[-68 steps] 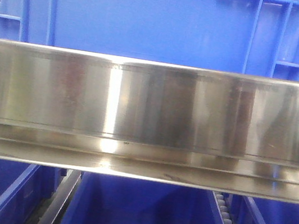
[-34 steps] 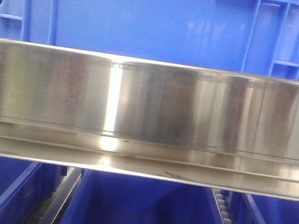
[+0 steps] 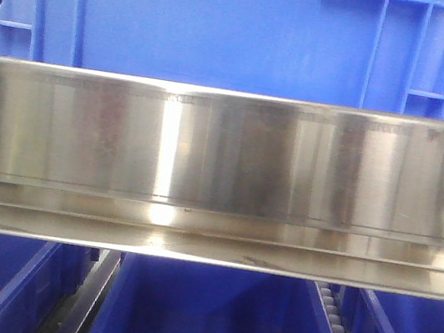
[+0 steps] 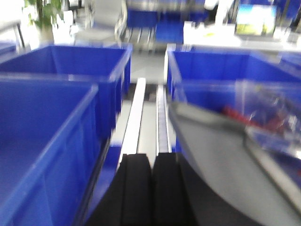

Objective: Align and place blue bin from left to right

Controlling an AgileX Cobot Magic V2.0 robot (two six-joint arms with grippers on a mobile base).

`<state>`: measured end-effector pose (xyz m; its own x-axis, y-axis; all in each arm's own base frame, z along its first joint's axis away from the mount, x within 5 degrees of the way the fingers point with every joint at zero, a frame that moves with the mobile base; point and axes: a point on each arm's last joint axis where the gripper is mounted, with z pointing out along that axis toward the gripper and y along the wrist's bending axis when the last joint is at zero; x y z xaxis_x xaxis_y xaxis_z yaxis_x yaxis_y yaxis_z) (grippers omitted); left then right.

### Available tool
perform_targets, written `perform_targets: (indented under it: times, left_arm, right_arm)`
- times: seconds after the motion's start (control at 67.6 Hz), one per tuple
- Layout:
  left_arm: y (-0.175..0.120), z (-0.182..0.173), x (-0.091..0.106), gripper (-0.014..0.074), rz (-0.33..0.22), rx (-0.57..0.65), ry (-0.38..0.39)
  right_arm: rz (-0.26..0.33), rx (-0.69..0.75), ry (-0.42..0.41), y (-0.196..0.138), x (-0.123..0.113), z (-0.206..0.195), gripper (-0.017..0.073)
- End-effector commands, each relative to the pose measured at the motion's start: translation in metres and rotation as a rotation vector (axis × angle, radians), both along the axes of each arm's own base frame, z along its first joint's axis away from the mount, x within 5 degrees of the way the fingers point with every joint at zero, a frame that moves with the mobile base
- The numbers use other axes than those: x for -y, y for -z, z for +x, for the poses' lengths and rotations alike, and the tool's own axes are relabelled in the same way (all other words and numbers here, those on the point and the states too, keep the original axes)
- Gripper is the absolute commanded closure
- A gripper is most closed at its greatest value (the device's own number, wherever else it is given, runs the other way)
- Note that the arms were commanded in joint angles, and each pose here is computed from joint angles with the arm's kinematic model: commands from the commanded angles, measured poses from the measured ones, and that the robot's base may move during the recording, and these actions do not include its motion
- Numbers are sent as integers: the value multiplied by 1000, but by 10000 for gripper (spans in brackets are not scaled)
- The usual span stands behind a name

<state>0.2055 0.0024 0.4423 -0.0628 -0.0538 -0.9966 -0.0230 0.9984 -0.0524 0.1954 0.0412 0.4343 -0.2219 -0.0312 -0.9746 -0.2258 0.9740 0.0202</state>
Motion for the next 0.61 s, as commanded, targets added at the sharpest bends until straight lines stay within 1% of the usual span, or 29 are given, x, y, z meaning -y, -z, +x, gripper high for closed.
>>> perform_targets:
  times: [0.0, 0.015, 0.074, 0.207, 0.311, 0.37, 0.459, 0.518, 0.592]
  left_arm:
    - [-8, 17, 1, 704, -9, -80, 2]
    - [-10, 20, 2, 704, -9, -90, 5]
    - [-14, 35, 6, 704, -7, -126, 20]
    - [-28, 65, 23, 704, 9, -118, 80]
    - [-33, 92, 40, 704, 15, -174, 129]
    - [-32, 106, 50, 704, 26, -217, 149]
    - [-27, 129, 62, 704, 43, -282, 166]
    - [-28, 140, 68, 704, 36, -311, 168]
    - [-27, 154, 76, 704, 29, -358, 164]
  right_arm:
    - [-16, -96, -8, -4, -3, 14, 636]
    - [-22, -127, -10, -2, -4, 19, 636]
    - [-31, -166, -14, -4, -7, 33, 636]
    - [-41, -219, -43, -6, -20, 63, 636]
    - [-19, -256, -81, -6, -39, 83, 636]
    - [-25, -266, -100, -5, -51, 94, 636]
    - [-24, -293, -87, -4, -67, 108, 636]
    - [-25, -320, -62, -5, -75, 114, 636]
    - [-44, -356, -51, -6, -87, 123, 636]
